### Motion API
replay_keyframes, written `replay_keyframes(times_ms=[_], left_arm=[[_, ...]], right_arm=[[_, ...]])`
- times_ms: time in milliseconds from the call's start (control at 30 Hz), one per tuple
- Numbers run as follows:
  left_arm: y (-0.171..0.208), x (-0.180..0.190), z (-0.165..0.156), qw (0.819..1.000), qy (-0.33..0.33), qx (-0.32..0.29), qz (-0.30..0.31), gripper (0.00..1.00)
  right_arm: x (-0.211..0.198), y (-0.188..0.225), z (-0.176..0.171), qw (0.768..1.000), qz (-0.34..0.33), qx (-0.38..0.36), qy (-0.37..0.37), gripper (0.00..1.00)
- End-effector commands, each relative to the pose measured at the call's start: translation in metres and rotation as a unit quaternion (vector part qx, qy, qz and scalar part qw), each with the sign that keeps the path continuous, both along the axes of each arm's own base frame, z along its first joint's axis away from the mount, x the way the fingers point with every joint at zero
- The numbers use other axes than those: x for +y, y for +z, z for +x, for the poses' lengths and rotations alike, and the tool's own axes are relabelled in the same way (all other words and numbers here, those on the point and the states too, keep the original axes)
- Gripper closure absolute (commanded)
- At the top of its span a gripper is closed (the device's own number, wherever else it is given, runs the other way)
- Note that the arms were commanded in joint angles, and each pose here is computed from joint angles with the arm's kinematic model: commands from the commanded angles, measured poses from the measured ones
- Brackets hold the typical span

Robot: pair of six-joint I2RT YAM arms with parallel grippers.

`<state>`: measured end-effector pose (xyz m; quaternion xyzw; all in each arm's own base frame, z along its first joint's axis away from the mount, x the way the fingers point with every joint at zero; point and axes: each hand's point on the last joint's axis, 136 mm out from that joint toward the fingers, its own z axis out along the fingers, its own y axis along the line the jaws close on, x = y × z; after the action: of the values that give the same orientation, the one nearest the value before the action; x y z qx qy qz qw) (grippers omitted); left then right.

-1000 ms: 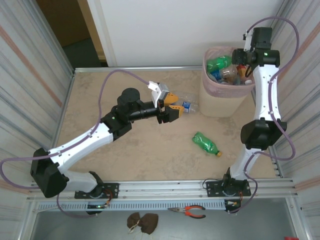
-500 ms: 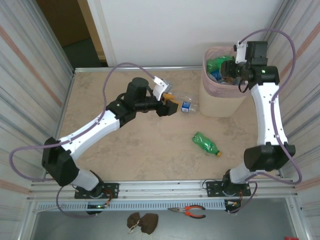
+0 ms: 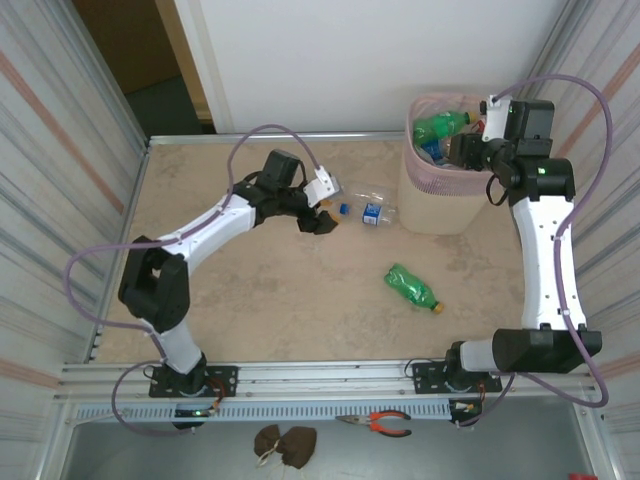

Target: Put the plastic bottles in the bin

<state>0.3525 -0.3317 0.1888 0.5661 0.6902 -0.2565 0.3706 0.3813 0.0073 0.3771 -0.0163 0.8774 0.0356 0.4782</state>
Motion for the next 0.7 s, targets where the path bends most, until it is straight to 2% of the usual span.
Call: replay_keyframes(times_ms=[0,200,400,433,667], left_arm=[[-0.001,-0.011,0.004,0.988,-0.105,-0.113,0.02,0.37],[-0.031,-0.019,0.041,0.968,-0.139,-0.194,0.072,0.34],[-0.058,-0.024,0.077,0.961,-0.144,-0.209,0.108,0.34],[-0.073,-0.024,0.081,0.962,-0.146,-0.201,0.114,0.34],[-0.104,-0.028,0.102,0.964,-0.142,-0.189,0.121,0.37]], right_arm=[[0.001,0.011,-0.007,1.0,0.004,-0.02,0.005,0.41],[-0.001,0.008,-0.009,1.0,0.001,-0.018,0.003,0.41],[-0.004,0.006,-0.01,1.0,-0.004,-0.016,0.0,0.41],[-0.005,0.004,-0.01,1.0,-0.005,-0.014,0.0,0.41],[-0.012,-0.001,-0.007,1.0,-0.006,-0.011,-0.008,0.41]])
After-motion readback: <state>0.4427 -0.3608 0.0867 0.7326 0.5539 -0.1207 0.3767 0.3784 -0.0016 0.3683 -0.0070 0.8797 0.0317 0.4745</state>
